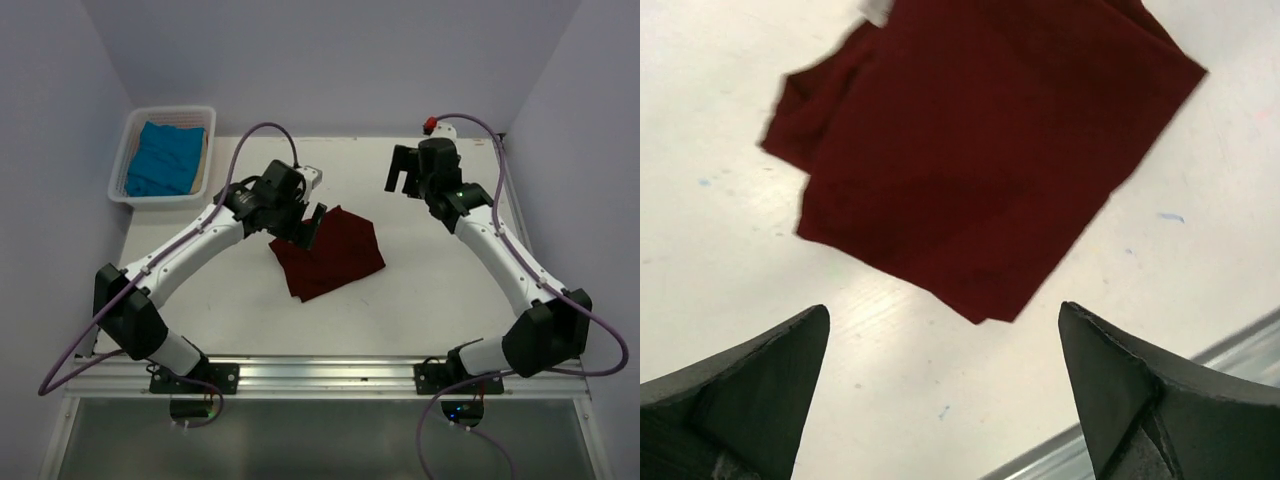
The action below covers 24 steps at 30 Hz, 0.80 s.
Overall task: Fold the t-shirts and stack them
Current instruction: Move the tshirt to the center of the board
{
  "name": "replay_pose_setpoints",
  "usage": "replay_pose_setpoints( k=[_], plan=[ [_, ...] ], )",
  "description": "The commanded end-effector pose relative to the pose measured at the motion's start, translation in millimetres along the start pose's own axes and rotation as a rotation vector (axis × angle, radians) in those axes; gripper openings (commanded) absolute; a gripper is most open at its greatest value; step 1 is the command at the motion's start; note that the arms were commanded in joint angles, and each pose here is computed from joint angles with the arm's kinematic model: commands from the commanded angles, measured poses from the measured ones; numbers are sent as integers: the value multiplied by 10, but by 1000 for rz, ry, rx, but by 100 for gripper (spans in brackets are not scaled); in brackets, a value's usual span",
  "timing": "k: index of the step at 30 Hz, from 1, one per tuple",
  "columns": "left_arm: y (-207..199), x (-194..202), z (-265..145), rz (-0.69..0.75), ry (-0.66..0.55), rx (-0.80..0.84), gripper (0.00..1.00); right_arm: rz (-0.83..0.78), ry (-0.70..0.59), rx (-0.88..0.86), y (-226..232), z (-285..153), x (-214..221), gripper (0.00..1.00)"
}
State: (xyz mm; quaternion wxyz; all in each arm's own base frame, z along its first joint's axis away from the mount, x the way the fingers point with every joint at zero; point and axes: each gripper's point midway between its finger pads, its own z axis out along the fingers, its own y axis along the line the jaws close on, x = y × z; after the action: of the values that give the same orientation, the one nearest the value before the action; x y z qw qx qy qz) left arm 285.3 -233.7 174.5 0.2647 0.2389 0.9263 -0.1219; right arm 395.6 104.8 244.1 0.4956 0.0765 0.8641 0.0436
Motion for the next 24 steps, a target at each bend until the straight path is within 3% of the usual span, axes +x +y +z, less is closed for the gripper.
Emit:
replay_pose_setpoints(
  k=[1,6,9,15,20,24],
  plan=[
    [308,-379,-316,-106,-190,-184,100,15,44,-164,432,193,-64,99],
    [403,-707,-624,-220,-378,-225,100,-35,243,-308,867,536,321,99],
    [509,-745,-694,-277,-425,-241,100,-117,372,-384,1173,661,647,98],
    [718,-616,-599,-353,-414,-250,100,-300,558,-488,1751,678,1312,93],
    [894,-484,-534,-412,-411,-257,100,-394,596,-506,2125,632,1597,92],
    [917,-448,-526,-420,-413,-251,100,-424,636,-441,2154,785,1796,89]
  ],
)
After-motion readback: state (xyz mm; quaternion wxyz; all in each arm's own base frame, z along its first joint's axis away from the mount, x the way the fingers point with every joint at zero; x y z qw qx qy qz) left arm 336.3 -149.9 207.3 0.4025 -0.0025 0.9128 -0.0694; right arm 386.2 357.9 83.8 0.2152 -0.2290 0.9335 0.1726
